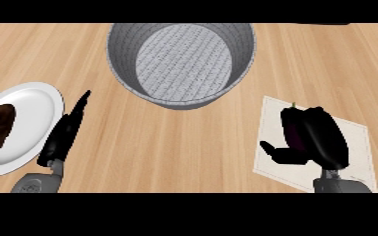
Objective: Pick the eggplant from the placemat and place it in the basket
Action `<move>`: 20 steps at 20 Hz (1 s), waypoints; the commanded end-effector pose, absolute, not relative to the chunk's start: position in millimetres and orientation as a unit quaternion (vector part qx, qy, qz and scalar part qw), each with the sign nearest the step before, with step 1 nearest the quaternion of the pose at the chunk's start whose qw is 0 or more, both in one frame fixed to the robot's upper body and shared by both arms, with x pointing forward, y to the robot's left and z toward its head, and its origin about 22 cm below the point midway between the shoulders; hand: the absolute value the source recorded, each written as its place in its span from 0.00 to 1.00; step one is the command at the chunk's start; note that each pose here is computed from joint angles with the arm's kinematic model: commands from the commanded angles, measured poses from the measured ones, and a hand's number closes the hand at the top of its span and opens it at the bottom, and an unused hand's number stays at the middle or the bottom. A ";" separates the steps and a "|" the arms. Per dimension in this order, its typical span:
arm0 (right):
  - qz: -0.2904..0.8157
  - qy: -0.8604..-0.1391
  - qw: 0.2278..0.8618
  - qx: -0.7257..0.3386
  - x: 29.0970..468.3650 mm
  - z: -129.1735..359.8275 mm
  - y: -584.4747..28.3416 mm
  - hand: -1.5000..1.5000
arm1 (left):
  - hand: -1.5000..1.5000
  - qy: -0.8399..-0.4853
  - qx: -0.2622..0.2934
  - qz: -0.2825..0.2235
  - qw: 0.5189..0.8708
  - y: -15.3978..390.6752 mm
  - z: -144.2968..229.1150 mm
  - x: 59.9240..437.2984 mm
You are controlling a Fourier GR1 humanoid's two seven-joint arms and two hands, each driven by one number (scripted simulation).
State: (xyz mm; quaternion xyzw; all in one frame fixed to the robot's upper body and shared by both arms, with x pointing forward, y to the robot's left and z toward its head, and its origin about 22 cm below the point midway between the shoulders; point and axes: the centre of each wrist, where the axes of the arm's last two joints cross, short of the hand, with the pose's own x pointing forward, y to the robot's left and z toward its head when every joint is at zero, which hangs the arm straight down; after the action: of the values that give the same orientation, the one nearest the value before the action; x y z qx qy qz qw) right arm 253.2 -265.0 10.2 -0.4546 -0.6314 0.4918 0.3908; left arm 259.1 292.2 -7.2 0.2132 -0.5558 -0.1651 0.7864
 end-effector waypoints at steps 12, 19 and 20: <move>0.410 -0.734 0.374 -0.392 339.9 263.2 -263.2 1.00 | 0.50 -0.538 0.226 -0.143 0.800 313.0 -17.5 249.3; 0.396 -0.765 0.412 -0.296 341.4 299.7 -233.5 1.00 | 0.50 -0.535 0.228 -0.144 0.800 312.5 -13.5 254.2; 0.400 -0.767 0.415 -0.282 340.3 311.8 -227.8 1.00 | 0.50 -0.536 0.223 -0.135 0.803 301.2 -13.8 244.7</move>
State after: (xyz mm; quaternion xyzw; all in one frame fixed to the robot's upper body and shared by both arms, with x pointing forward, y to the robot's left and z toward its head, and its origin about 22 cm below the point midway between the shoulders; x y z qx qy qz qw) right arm 345.2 -245.3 282.1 -0.3261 -0.7579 0.3933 0.4055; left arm 246.6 306.2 -12.5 0.2267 -0.5426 -0.1439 0.7960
